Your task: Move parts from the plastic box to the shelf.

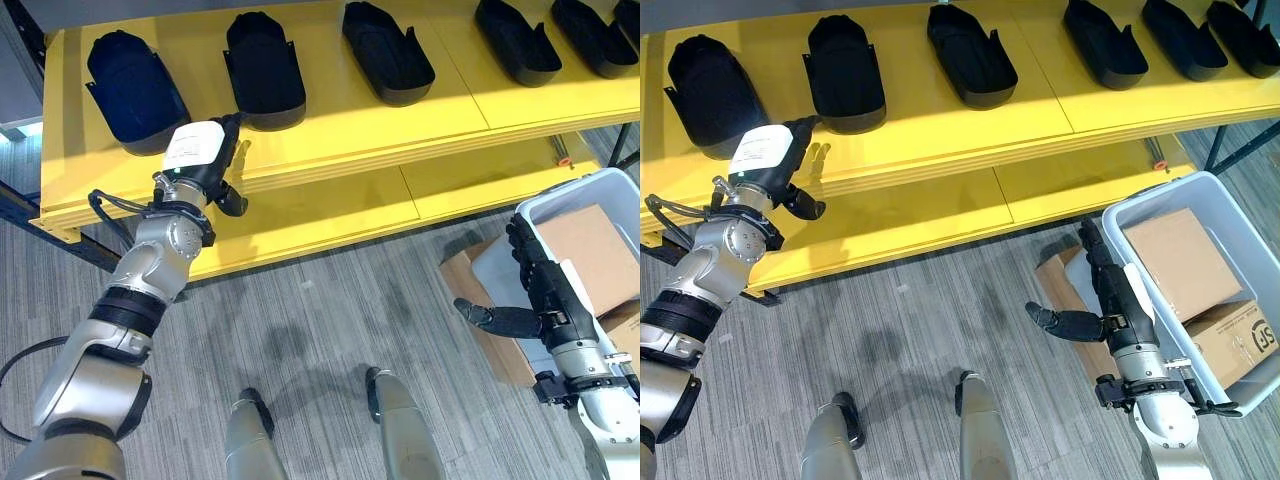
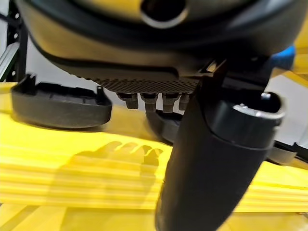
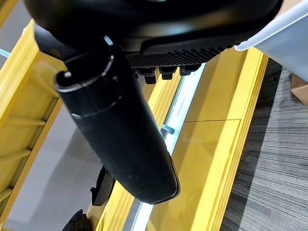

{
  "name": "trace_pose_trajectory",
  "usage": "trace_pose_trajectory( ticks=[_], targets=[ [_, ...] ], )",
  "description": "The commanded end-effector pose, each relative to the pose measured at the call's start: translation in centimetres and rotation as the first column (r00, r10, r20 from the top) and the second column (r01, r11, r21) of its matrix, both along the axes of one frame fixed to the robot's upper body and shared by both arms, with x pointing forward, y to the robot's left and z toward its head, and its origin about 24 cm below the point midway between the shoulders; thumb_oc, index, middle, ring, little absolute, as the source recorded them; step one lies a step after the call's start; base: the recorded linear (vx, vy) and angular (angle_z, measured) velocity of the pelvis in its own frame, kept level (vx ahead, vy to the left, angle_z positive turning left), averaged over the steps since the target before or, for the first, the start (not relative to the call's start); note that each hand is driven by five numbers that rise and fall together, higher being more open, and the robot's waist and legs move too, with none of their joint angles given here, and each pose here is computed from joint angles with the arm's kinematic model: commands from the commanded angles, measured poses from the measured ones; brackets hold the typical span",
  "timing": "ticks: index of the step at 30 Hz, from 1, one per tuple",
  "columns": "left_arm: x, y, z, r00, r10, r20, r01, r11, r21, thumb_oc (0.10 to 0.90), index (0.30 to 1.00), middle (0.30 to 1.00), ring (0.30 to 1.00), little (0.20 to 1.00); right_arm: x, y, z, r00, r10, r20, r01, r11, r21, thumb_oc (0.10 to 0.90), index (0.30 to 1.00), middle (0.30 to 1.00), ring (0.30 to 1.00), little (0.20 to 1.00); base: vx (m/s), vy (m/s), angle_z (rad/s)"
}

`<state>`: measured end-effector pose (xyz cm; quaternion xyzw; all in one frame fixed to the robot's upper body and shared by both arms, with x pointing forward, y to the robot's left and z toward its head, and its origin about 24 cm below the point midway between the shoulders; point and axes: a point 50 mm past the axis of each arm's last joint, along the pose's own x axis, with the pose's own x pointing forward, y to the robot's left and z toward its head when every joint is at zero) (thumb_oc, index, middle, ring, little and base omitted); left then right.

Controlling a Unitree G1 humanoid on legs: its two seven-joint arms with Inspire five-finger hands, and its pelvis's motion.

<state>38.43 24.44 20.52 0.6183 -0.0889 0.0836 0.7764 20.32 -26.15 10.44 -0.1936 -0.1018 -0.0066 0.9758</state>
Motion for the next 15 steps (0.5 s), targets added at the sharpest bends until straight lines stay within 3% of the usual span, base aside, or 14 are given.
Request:
trace_pose_trajectory(
  ticks=[1,15],
  targets=[
    [0.7,-0.4,5.7,0.978,0.014,0.210,-0.004,0.999,-0.048,0.900,1.000,1.000,1.000,1.000,0.0,0.4,5.1,0.964,0.048,0.262,-0.041,0.999,-0.034,0.900,1.000,1.000,1.000,1.000,0.00,0.000,0.00],
    [0.8,4.9,4.7,0.967,0.231,0.108,-0.218,0.968,-0.123,0.900,1.000,1.000,1.000,1.000,-0.5,0.4,5.1,0.963,0.062,0.263,-0.053,0.998,-0.041,0.900,1.000,1.000,1.000,1.000,0.01,0.001,-0.01]
  ],
)
